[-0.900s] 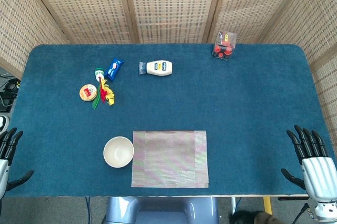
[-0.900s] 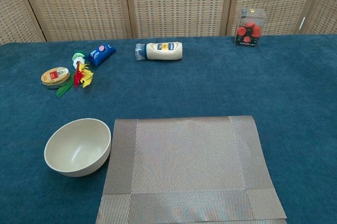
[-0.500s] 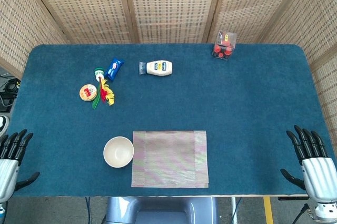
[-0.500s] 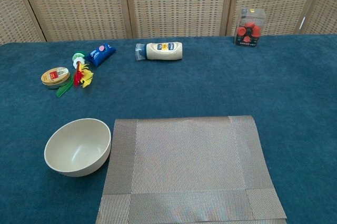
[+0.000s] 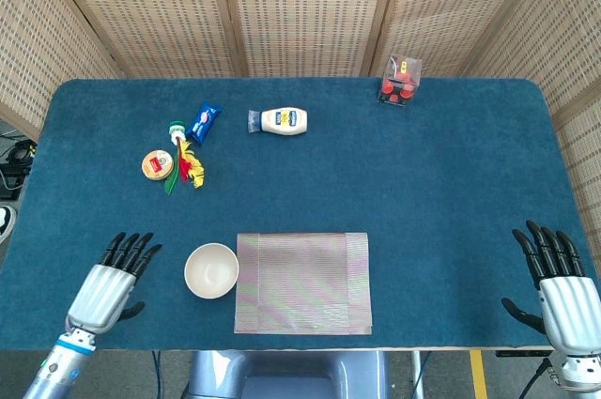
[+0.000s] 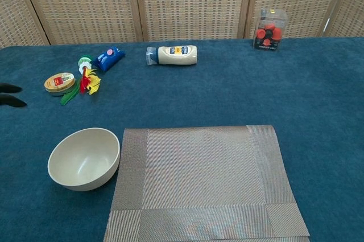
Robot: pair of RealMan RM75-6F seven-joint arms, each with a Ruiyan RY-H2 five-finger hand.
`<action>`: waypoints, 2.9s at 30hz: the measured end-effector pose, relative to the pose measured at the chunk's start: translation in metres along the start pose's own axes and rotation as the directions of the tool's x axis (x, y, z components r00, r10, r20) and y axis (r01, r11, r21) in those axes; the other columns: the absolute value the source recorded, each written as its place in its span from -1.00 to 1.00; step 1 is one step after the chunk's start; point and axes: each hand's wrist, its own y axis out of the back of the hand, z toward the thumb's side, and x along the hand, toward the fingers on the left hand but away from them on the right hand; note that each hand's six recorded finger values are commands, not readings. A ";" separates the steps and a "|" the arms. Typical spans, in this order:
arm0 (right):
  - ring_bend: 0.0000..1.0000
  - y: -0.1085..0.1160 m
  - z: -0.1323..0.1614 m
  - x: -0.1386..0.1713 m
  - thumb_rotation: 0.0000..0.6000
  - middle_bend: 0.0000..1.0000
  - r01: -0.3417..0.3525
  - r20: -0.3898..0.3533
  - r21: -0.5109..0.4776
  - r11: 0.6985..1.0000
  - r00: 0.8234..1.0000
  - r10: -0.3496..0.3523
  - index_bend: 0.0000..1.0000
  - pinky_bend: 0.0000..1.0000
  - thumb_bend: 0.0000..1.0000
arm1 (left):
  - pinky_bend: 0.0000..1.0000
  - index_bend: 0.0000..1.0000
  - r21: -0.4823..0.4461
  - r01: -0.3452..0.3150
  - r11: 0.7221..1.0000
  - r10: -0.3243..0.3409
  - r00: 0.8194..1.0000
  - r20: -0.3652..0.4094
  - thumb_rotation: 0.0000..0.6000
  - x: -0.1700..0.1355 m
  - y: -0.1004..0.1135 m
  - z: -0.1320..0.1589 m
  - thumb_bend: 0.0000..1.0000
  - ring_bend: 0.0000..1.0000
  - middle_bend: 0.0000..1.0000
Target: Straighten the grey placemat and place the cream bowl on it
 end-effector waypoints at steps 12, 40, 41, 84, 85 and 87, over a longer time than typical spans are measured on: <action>-1.00 -0.005 -0.003 -0.005 1.00 -1.00 -0.018 0.017 0.000 1.000 1.000 0.018 -0.87 -1.00 -1.00 | -1.00 -0.32 0.067 0.051 0.996 -0.062 0.983 0.173 1.00 0.057 -0.037 0.046 -0.53 -1.00 -1.00; -1.00 -0.007 0.001 -0.003 1.00 -1.00 -0.026 0.003 -0.003 1.000 1.000 0.026 -0.87 -1.00 -1.00 | -1.00 0.37 0.046 0.002 0.999 0.000 0.999 -0.053 1.00 0.083 -0.011 -0.028 -0.12 -1.00 -1.00; -1.00 -0.007 0.001 -0.003 1.00 -1.00 -0.027 0.002 -0.002 1.000 1.000 0.027 -0.87 -1.00 -1.00 | -1.00 0.37 0.042 0.007 0.999 -0.003 0.997 -0.083 1.00 0.083 -0.010 -0.038 -0.11 -1.00 -1.00; -1.00 -0.009 0.003 -0.003 1.00 -1.00 -0.030 0.003 0.010 1.000 1.000 0.030 -0.87 -1.00 -1.00 | -1.00 -0.34 -0.292 -0.175 0.940 0.204 0.976 0.072 1.00 0.048 0.052 -0.057 -0.72 -1.00 -1.00; -1.00 -0.010 0.003 -0.003 1.00 -1.00 -0.030 0.003 0.012 0.999 1.000 0.030 -0.87 -1.00 -1.00 | -1.00 -0.32 -0.295 -0.154 0.943 0.196 0.974 0.117 1.00 0.046 0.052 -0.045 -0.68 -1.00 -1.00; -1.00 -0.010 0.003 -0.003 1.00 -1.00 -0.030 0.003 0.014 0.999 1.000 0.030 -0.87 -1.00 -1.00 | -1.00 -0.26 -0.290 -0.102 0.952 0.168 0.962 0.214 1.00 0.041 0.047 -0.017 -0.58 -1.00 -1.00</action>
